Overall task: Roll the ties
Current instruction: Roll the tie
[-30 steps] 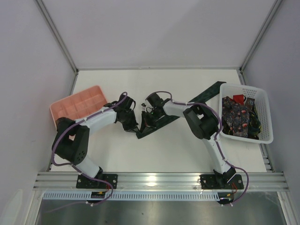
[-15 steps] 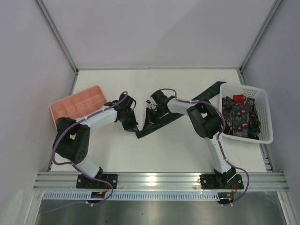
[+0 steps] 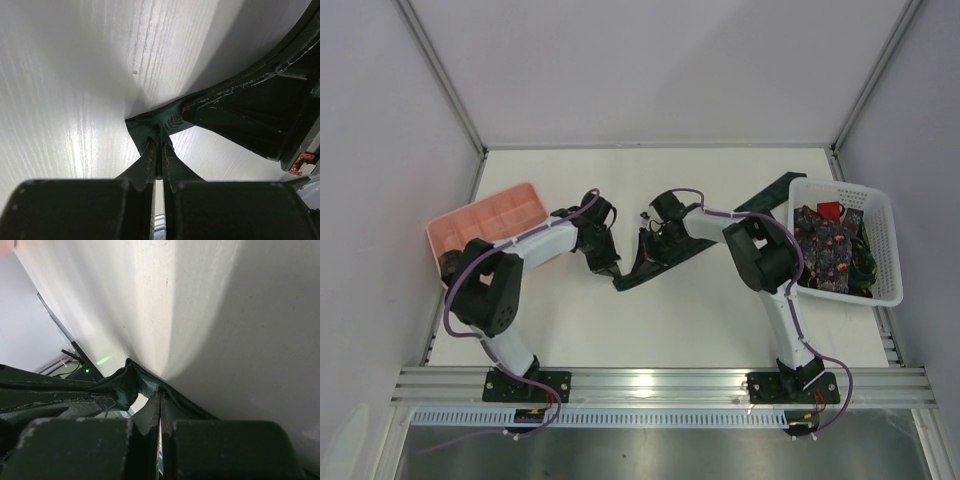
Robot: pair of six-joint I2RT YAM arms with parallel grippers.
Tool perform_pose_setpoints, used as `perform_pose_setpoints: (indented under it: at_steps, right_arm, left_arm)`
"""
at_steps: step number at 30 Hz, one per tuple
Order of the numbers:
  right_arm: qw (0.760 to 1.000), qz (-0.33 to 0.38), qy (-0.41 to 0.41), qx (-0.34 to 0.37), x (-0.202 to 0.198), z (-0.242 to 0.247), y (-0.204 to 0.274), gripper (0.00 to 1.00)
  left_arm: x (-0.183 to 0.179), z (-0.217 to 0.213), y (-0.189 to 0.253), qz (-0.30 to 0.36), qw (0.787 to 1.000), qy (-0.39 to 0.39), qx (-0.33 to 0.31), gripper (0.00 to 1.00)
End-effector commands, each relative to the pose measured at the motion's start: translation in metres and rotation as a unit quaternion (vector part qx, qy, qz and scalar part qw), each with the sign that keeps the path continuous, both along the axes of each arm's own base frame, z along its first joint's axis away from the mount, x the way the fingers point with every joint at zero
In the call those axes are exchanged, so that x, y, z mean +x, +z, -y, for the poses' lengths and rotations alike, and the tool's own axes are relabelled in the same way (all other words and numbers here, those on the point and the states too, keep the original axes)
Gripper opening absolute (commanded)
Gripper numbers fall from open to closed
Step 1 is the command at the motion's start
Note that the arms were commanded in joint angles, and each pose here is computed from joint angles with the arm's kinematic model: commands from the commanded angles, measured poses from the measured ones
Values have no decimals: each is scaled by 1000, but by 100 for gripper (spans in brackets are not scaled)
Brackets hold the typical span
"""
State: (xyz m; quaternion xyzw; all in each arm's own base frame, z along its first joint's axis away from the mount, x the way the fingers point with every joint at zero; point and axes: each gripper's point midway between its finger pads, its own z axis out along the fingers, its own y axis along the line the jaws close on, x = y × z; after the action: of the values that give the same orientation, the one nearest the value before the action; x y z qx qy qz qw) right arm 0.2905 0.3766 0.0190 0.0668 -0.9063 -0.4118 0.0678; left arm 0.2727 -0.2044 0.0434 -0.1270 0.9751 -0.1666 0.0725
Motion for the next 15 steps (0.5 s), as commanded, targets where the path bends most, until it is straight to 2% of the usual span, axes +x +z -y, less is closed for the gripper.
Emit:
perform_pose_setpoints:
  at_steps: [1,15]
  right_arm:
    - [999,13,-2,-37,0,12,-19,0]
    - [999,-9,-11,-31,-1,16,-29,0]
  left_arm:
    - [11,9,11,18,1000,-13,-6,4]
    - [17,31,3,11,999,-29,-15,5]
